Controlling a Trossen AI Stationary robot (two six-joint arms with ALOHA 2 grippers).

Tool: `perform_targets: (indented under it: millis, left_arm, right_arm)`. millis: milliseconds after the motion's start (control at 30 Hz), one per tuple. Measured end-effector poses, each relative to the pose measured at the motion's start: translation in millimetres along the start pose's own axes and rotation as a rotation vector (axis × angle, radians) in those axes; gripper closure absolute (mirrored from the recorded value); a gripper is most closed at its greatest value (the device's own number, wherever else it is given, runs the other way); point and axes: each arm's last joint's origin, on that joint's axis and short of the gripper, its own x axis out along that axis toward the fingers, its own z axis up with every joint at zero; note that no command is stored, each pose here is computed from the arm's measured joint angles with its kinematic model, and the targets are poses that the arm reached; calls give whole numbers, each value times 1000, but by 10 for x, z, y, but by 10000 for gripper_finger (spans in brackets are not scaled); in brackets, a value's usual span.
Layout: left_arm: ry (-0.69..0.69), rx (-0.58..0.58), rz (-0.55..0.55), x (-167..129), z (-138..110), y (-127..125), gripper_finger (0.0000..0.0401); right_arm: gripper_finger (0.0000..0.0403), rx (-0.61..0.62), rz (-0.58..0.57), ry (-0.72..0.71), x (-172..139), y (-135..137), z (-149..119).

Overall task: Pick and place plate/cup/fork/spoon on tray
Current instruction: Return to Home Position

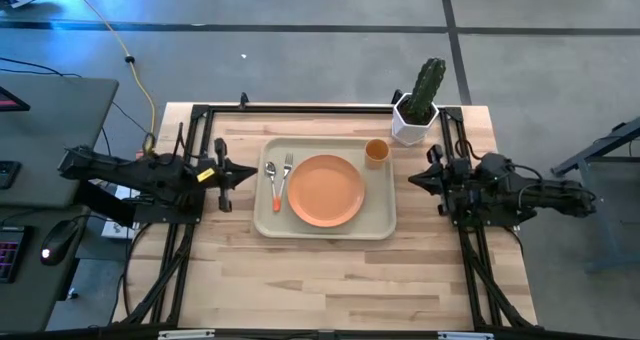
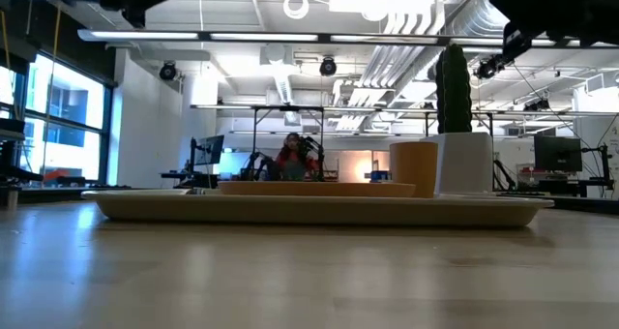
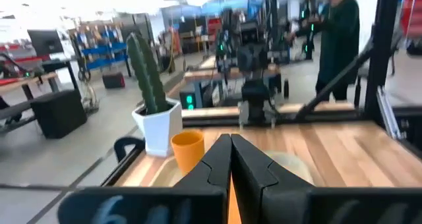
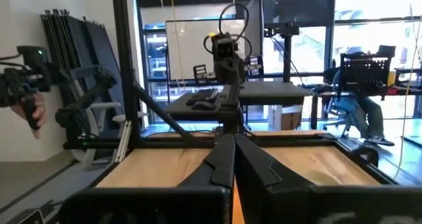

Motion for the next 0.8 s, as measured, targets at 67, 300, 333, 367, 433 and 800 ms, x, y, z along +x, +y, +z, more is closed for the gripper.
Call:
perform_targets:
  millis: [67,300,333,367,433,800]
  left_arm:
    - [-41,-20,3,17,-106,1,401]
    - [-57,-20,25,-25,-306,57,401]
    - [-59,-20,22,-35,-320,62,401]
    - [-57,-19,18,-50,-335,68,401]
    - [-63,-27,18,-83,-349,83,401]
    - [-143,-94,37,-206,-342,143,401]
  right_arm:
    - [403,7,0,2,-6,0,-31]
    - [403,29,34,-9,-35,14,-53]
    - [403,35,35,-15,-41,15,-47]
    - [403,34,37,-22,-49,17,-41]
    - [403,29,43,-34,-70,24,-29]
    - [403,100,34,-9,-142,33,-60]
